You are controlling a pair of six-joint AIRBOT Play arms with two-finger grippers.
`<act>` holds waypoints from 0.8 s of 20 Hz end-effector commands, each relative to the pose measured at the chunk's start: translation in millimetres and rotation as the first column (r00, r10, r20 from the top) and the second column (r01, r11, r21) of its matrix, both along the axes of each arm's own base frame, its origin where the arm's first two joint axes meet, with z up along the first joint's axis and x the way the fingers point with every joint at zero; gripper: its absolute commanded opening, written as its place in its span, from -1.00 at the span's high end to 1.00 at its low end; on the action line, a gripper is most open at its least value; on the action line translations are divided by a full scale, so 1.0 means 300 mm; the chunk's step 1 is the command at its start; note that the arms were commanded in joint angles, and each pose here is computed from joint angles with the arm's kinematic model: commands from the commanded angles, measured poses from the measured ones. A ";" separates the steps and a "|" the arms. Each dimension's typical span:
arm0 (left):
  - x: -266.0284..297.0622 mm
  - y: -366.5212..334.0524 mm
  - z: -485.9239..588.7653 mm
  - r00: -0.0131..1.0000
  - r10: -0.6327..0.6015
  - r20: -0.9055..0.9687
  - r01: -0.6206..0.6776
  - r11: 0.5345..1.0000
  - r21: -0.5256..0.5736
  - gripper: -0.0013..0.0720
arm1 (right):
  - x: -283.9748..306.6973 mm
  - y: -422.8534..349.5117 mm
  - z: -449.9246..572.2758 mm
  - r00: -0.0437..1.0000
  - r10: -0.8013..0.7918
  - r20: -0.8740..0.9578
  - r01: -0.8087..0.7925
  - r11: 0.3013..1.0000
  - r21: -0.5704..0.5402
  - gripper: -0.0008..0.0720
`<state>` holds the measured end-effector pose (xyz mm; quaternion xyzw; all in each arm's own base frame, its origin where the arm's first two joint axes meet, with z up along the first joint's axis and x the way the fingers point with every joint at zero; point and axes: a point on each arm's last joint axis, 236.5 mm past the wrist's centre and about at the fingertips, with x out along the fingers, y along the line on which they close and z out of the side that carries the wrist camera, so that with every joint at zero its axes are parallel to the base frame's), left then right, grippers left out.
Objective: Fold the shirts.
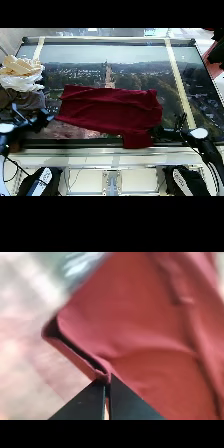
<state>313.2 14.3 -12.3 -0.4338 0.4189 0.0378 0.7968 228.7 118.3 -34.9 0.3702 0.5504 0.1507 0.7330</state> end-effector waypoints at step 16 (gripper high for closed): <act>-0.025 -0.088 0.358 0.938 -0.335 0.087 0.281 0.884 0.375 0.95 | 0.267 -0.178 0.433 0.945 0.062 0.321 0.036 0.957 -0.289 0.92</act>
